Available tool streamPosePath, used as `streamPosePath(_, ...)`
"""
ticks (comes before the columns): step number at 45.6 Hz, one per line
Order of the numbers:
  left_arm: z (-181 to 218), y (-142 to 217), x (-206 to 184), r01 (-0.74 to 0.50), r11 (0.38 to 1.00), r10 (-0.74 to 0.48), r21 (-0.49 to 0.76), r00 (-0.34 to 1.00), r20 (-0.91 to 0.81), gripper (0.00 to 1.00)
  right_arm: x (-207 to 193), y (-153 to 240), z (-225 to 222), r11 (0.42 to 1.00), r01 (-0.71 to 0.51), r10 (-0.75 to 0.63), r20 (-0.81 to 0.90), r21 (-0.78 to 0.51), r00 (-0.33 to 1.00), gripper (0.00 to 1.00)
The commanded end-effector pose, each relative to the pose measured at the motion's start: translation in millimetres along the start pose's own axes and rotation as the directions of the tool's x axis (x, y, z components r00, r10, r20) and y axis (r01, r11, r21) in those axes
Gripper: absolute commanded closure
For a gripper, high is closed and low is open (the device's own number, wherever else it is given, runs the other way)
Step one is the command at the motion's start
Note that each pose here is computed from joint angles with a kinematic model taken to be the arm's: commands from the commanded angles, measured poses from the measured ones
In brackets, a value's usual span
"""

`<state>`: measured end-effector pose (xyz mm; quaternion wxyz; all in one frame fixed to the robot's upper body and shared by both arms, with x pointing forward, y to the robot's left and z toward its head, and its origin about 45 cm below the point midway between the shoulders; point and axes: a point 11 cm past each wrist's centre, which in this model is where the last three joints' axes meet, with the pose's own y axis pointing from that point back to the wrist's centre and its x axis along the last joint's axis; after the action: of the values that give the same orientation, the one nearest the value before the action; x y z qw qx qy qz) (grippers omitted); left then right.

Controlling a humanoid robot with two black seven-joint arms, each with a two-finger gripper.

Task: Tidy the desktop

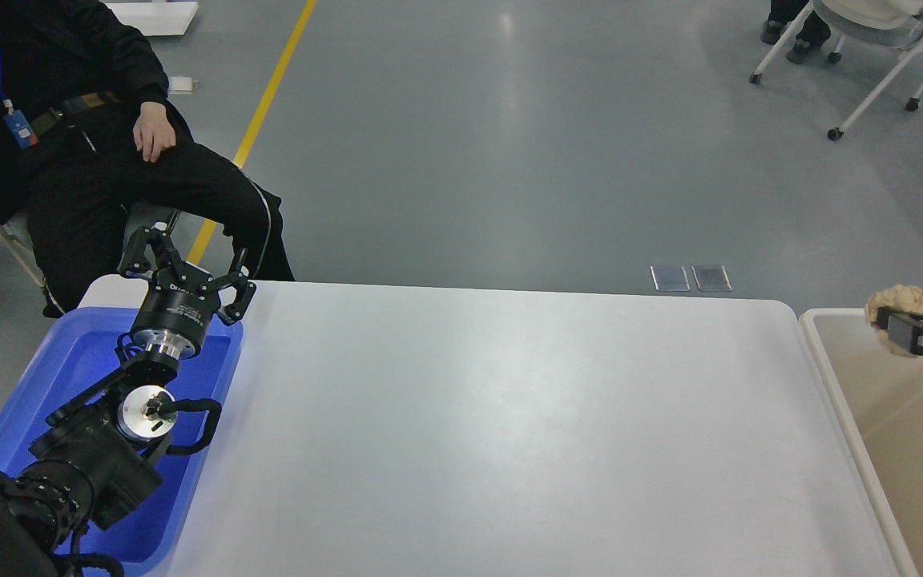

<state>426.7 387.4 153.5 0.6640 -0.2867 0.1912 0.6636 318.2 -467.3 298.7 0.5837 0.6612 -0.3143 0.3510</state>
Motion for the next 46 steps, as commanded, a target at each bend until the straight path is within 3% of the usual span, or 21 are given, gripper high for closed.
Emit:
streamPosePath(1, 0.1, -0.2, -0.3, 0.001, 1.0, -0.001, 0.0, 1.0, 0.0, 0.0, -11.3, 5.1, 58.3, 0.983, -0.051, 0.085, 0.188, -0.177, 0.979, 1.0)
streamPosePath(8, 0.0, -0.2, -0.3, 0.001, 1.0, -0.001, 0.0, 1.0, 0.001, 0.0, -32.7, 0.8, 91.9, 0.95, -0.056, 0.175, 0.375, -0.307, 0.911, 1.0)
streamPosePath(21, 0.1, -0.2, -0.3, 0.001, 1.0, -0.001, 0.0, 1.0, 0.0, 0.0, -82.7, -9.5, 141.8, 0.867, 0.014, 0.296, 0.539, -0.498, 0.789, 1.0)
streamPosePath(33, 0.1, -0.1, 0.1, 0.0, 1.0, 0.0, 0.0, 1.0, 0.001, 0.0, -144.5, -28.2, 163.9, 0.775, 0.081, 0.415, 0.602, -0.626, 0.683, 1.0)
streamPosePath(46, 0.2, -0.2, -0.3, 0.001, 1.0, -0.001, -0.001, 1.0, 0.001, 0.0, -189.4, -52.9, 157.1, 0.7, 0.077, 0.501, 0.564, -0.71, 0.656, 1.0)
